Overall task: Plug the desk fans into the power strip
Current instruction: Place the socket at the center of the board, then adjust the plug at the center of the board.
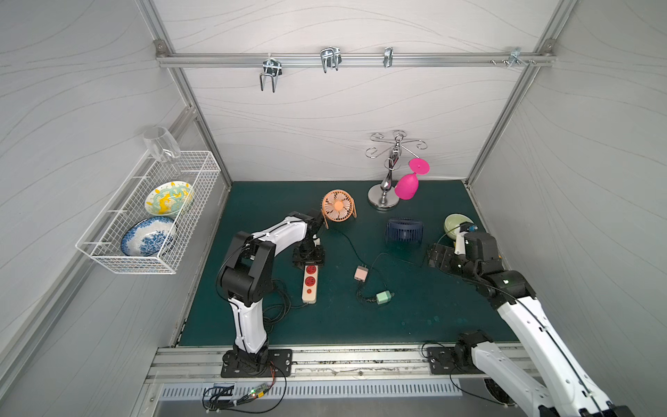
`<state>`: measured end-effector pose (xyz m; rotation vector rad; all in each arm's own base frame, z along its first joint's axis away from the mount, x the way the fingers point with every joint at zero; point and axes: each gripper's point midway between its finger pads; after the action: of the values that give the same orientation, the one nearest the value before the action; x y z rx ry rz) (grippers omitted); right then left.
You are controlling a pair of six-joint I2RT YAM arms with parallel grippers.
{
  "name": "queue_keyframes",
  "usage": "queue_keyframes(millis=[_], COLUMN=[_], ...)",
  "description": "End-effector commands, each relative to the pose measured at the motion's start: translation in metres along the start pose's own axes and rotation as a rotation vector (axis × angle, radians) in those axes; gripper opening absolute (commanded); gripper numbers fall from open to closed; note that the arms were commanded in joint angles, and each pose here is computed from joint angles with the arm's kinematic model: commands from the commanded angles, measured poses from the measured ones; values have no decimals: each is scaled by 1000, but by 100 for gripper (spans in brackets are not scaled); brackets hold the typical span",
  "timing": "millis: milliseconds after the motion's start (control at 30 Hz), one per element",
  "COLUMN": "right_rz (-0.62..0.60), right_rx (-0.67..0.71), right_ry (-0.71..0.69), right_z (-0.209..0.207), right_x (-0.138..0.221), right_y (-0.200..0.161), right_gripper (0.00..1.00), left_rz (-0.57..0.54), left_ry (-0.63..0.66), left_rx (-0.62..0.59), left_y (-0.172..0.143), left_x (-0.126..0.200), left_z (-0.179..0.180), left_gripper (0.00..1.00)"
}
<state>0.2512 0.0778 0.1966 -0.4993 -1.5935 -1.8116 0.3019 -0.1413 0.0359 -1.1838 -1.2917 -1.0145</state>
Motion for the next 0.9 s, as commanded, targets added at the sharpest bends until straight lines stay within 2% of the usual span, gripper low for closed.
queue_keyframes(millis=[0, 167, 300, 433, 600, 867], right_rz=[37, 91, 124, 176, 247, 380], right_rx=[78, 179, 267, 323, 391, 463], right_ry=[73, 146, 187, 243, 287, 323], right_z=[22, 49, 68, 89, 111, 129], right_x=[2, -2, -7, -13, -23, -25], right_y=[-4, -9, -16, -24, -35, -62], right_gripper=[99, 99, 99, 99, 99, 99], left_rz=[-118, -253, -330, -428, -470, -522], left_ry=[-47, -32, -27, 21, -39, -71], left_rx=[-41, -109, -184, -257, -350, -279], left_y=[10, 18, 20, 23, 13, 18], left_x=[35, 67, 79, 92, 104, 120], left_z=[-8, -1, 2, 13, 10, 37], left_gripper=[80, 88, 99, 100, 100, 100])
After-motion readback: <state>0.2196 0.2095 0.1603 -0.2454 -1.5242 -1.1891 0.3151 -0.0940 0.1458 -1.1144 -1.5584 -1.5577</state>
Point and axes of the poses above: each gripper's point midway between its finger pads, its own x axis back along the fingers, its own z axis along the line the jaws close on, y = z × x, and after that the axes turned 9 degrees about x, right-handed
